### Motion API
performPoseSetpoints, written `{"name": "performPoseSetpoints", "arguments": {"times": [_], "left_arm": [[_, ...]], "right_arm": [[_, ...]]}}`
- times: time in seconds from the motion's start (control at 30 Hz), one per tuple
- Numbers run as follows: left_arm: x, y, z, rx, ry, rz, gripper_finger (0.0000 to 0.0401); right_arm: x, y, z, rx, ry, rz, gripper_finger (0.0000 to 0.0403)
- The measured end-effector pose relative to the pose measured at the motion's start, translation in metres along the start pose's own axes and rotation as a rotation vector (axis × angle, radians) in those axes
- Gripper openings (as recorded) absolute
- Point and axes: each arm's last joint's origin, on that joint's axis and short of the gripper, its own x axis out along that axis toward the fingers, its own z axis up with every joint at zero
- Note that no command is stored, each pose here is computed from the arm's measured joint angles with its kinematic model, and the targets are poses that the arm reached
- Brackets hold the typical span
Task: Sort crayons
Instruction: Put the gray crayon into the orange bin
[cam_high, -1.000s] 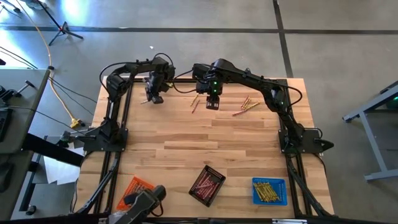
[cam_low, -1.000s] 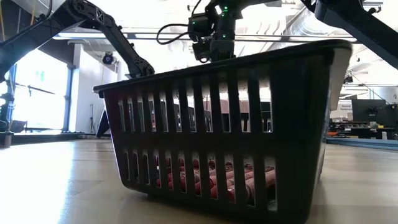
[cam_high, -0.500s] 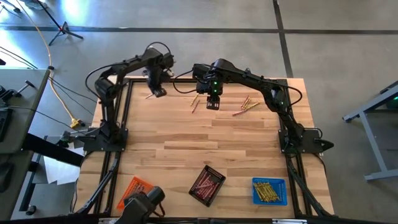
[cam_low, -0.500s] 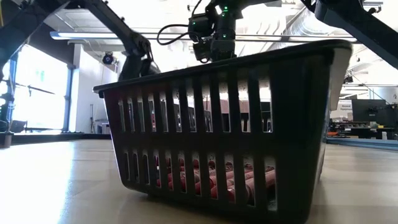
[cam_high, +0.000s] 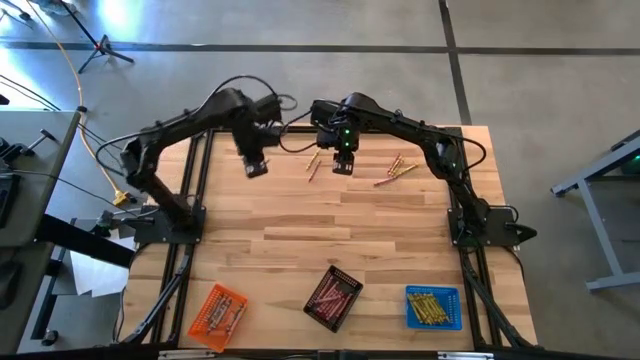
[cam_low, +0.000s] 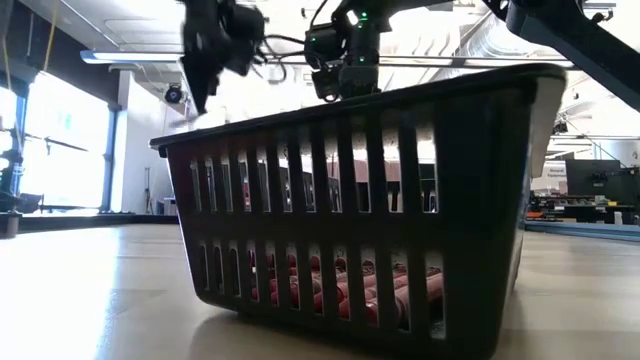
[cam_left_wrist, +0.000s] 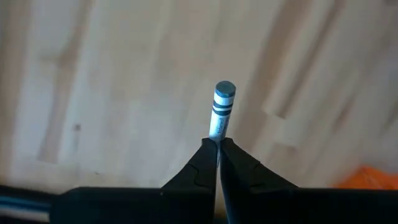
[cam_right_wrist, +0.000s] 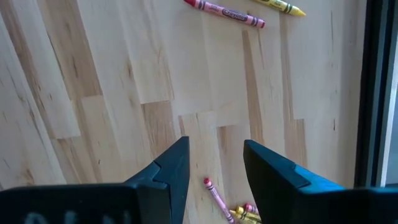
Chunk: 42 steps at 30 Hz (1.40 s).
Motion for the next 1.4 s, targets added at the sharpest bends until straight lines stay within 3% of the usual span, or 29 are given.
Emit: {"name": "performPoseSetpoints", "arguments": {"times": [0.13, 0.3, 0.43, 0.6, 0.73, 0.83, 1.03, 1.23, 1.4], "left_arm": [[-0.015, -0.038, -0.018, 0.014, 0.023, -0.008, 0.0003], [-0.017, -0.083, -0.044, -0.148, 0.013, -0.016, 0.0003], [-0.006, -0.127, -0.077, -0.32, 0.072, -0.041, 0.0003], [0.016, -0.195, -0.12, -0.478, 0.159, -0.12, 0.0003], [0.035, -0.254, -0.148, -0.563, 0.141, -0.254, 0.0003], [0.052, -0.286, -0.167, -0.64, 0.129, -0.254, 0.0003], [0.088, -0.316, -0.19, -0.752, 0.184, -0.097, 0.0003], [0.117, -0.327, -0.188, -0.745, 0.165, -0.006, 0.0014], [0.124, -0.329, -0.188, -0.714, 0.17, 0.017, 0.0046]], "right_arm": [[0.0, 0.0, 0.0, 0.02, 0.0, 0.001, 0.0138], [0.0, 0.0, -0.002, 0.023, 0.025, 0.007, 0.0138], [0.001, 0.001, -0.004, 0.028, 0.042, 0.015, 0.0138], [0.001, 0.004, -0.003, 0.037, 0.021, 0.105, 0.0138], [0.001, 0.01, -0.002, 0.028, 0.011, 0.151, 0.0138], [0.002, 0.016, 0.0, 0.019, 0.012, 0.154, 0.0138], [0.002, 0.03, 0.003, -0.016, 0.015, 0.158, 0.0138], [0.002, 0.037, 0.004, -0.031, 0.016, 0.162, 0.0138], [0.002, 0.038, 0.004, -0.033, 0.017, 0.162, 0.0138]]}}
